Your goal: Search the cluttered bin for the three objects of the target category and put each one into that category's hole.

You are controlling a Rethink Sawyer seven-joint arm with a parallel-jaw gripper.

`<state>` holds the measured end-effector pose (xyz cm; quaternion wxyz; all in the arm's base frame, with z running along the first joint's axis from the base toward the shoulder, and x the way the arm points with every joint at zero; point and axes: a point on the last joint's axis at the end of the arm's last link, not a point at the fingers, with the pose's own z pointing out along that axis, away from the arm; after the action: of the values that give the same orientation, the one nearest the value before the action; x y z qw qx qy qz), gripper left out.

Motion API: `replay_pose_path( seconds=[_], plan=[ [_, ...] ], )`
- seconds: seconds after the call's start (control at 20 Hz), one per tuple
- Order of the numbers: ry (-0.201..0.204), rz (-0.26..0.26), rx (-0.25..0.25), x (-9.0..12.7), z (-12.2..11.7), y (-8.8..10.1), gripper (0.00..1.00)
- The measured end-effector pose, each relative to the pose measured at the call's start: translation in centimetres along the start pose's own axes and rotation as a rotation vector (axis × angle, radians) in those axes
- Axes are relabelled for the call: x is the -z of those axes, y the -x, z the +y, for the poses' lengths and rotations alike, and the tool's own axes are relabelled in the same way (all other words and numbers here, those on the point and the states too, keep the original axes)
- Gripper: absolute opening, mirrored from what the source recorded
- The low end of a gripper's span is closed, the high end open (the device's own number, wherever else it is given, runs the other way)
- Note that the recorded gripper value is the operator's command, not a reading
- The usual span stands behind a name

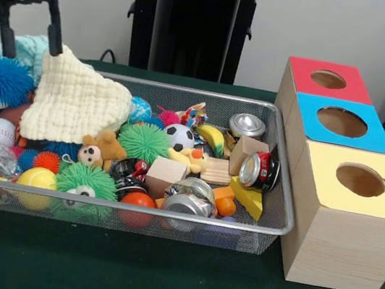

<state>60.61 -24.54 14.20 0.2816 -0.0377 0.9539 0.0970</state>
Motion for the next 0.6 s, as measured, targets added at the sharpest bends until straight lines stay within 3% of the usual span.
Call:
replay_pose_path(
  seconds=[0.2,0.6],
  plan=[
    [0.016,0.000,0.027,-0.7,1.4,-0.3,1.00],
    [0.026,-0.011,0.035,-1.5,1.6,-0.9,1.00]
  ],
)
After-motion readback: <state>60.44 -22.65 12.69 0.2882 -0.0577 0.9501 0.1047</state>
